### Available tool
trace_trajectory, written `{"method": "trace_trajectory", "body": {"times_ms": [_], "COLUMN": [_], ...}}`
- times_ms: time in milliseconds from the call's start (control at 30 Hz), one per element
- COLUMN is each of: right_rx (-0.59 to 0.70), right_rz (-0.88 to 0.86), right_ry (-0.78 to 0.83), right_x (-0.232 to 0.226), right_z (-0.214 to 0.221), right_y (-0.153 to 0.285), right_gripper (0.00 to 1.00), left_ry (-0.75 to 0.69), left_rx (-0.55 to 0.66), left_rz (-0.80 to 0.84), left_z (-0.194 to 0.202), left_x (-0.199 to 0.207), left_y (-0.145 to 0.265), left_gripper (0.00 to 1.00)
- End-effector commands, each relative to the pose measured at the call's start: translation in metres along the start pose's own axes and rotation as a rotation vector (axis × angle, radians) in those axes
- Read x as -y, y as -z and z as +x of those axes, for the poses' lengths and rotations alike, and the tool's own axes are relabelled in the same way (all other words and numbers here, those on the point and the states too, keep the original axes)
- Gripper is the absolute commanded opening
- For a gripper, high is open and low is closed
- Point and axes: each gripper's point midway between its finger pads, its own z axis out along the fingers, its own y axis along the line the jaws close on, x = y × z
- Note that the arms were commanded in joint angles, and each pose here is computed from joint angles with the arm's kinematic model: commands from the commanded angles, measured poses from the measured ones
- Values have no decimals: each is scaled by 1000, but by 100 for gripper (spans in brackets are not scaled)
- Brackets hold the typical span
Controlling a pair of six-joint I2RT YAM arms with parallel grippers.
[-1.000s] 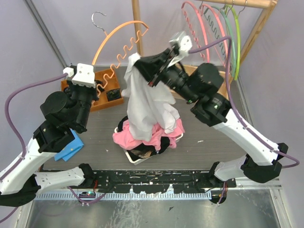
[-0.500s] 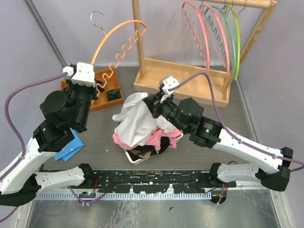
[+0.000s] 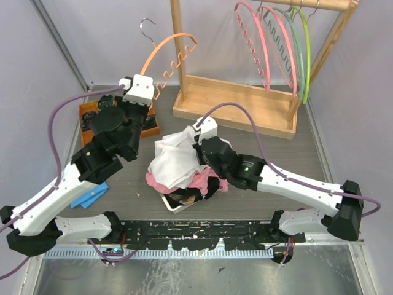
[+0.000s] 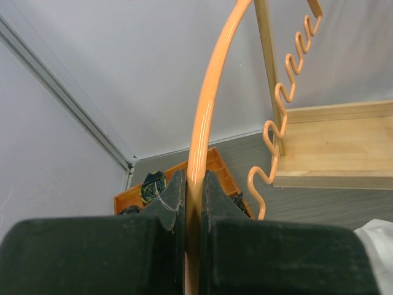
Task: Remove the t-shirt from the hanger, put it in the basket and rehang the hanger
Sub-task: Place the T-shirt in the bin, then place the hanger on the clothesline.
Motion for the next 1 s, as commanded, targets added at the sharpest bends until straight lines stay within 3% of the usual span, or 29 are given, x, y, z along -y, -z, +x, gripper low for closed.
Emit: {"method": "trace_trajectory", "body": {"times_ms": [0,267,367,400,567,667,733,967], "right_rx": [-113,-392,-429,-427,-388,-324,-263,-72], "right_rz": [1,-55,-83,-91,-111,-128,-139,-140], "right_ry": [-99,-180,-230,-243,-292,-329,-358,-410], "right_x": [-7,-34,-41,-42,-39,-35,-31,-6], "right_z": [25,81,79,74,35,-2,-27,-97], "right_y": [3,6,16,19,40,56,66,102], "right_gripper": [1,1,1,2,40,56,62,64], "left_ry": [109,146,123,113,86,57,57,9], "left_rx": [75,74,77,72,68,67,81,136], "left_rz": [-103,-145,-132,-131,-116,-93,-71,23], "left_z": [-45,-82,-84,-83,-77,-71,-70,-68], "left_x": [-26,-39,-32,-29,-20,-13,-10,14], "left_y": [-4,-9,-13,-15,-18,-18,-17,-22], "left_gripper": [0,0,0,0,0,0,0,0]}}
